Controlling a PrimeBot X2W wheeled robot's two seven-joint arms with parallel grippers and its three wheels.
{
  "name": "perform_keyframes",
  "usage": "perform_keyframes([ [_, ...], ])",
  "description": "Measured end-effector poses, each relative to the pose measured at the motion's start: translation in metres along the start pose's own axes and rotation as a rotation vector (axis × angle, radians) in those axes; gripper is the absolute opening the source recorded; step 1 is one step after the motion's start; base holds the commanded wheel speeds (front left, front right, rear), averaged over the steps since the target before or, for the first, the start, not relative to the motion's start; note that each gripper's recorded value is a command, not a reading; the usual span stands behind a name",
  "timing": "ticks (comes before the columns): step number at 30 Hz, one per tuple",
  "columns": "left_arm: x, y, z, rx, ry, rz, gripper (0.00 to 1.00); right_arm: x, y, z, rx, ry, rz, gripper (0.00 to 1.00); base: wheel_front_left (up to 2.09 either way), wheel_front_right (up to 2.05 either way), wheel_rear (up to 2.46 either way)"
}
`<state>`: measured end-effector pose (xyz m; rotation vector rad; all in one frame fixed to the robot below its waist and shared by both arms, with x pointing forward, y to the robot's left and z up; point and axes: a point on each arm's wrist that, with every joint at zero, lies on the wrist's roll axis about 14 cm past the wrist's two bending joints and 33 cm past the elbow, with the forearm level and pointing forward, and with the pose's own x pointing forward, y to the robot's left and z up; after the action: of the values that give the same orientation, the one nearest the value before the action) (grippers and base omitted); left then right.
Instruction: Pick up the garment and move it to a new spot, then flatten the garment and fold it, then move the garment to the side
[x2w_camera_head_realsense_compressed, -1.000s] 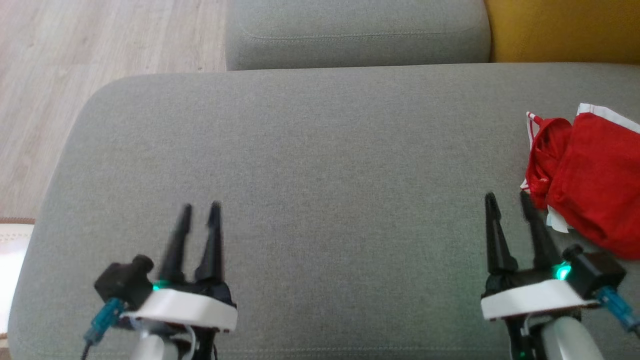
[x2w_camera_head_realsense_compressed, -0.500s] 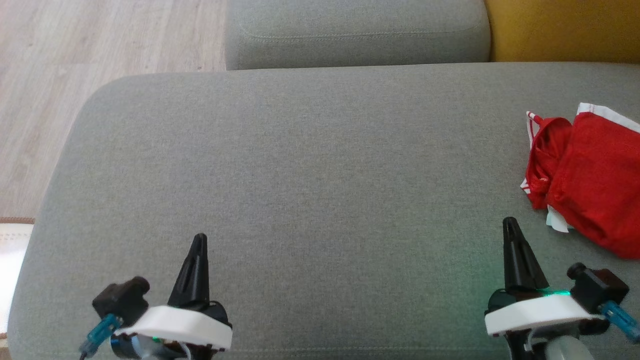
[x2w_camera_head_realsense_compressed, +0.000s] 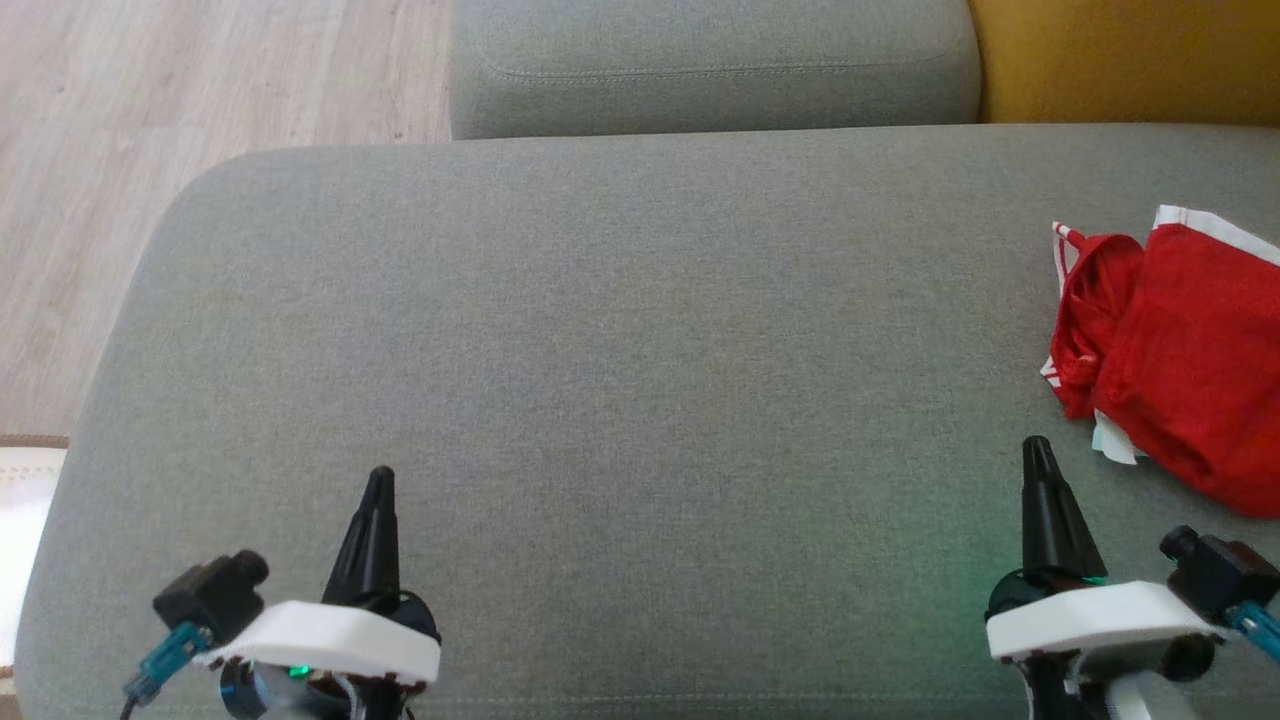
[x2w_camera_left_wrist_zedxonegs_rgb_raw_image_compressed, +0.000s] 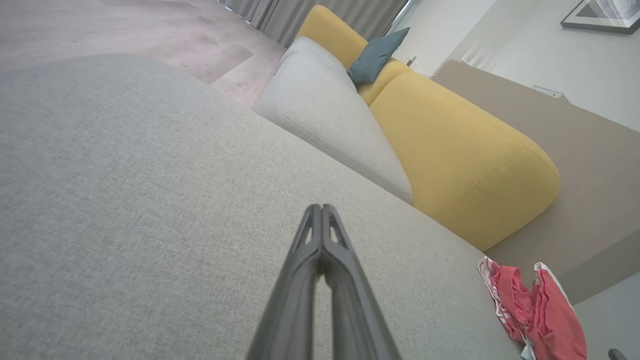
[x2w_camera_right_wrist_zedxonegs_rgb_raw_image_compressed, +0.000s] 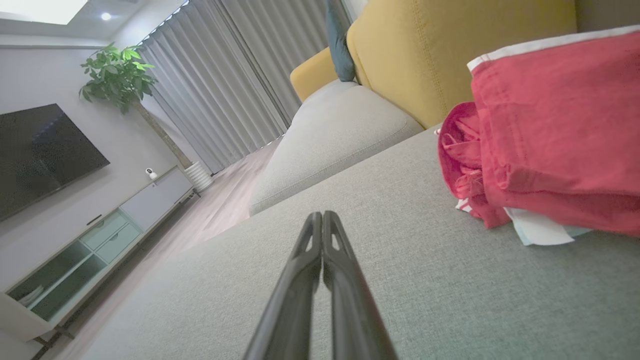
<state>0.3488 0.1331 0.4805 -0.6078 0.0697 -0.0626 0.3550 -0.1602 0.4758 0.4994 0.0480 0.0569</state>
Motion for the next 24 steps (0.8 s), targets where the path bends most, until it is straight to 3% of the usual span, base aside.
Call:
perform_keyframes([
  [24, 0.004, 0.014, 0.001, -0.223, 0.024, 0.047, 0.0, 0.005, -0.012, 0.005, 0.251, -0.005, -0.058, 0.0, 0.0, 0.0, 0.0],
])
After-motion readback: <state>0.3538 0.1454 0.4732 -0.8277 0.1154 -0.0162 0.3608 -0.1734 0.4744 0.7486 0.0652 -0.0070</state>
